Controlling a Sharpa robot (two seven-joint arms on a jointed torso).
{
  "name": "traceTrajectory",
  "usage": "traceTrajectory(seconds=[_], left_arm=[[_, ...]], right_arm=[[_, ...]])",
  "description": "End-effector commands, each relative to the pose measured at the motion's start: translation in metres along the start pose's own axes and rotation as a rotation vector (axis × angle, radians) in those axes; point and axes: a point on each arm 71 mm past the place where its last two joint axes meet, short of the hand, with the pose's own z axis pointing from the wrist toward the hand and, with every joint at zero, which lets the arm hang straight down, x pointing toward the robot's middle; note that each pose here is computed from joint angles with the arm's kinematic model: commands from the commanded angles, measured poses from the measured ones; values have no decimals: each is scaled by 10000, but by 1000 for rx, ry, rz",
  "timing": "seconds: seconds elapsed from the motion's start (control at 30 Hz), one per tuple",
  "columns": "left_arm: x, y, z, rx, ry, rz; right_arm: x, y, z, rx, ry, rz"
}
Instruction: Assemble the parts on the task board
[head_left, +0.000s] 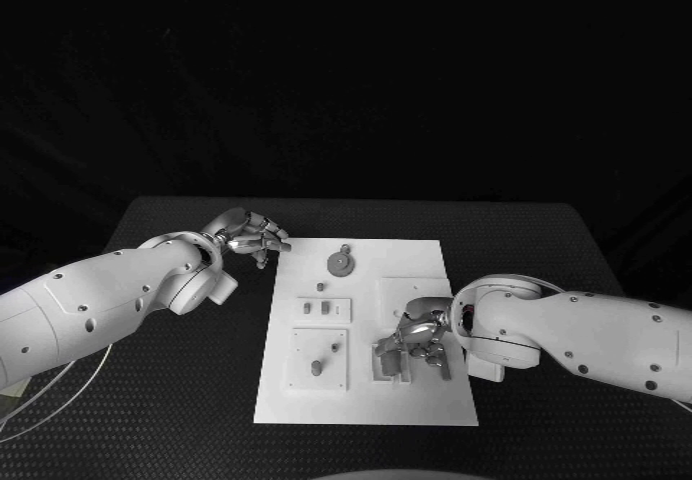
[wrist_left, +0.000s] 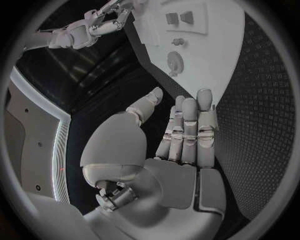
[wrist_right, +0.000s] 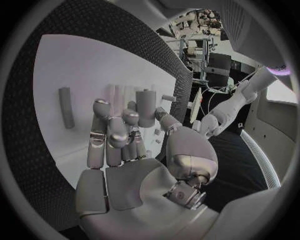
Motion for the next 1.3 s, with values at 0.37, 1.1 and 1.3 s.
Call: traceTrajectory(seconds=[0.37, 1.1, 1.3], left_arm=[[12, -11, -2, 5, 14, -3], [3, -4, -7, 3, 13, -3], [1, -3, -9, 3, 12, -3]], right_arm=[[14, -42, 39, 16, 0, -33], [60, -57, 82, 20, 6, -28], [66, -59, 83, 21, 13, -33]])
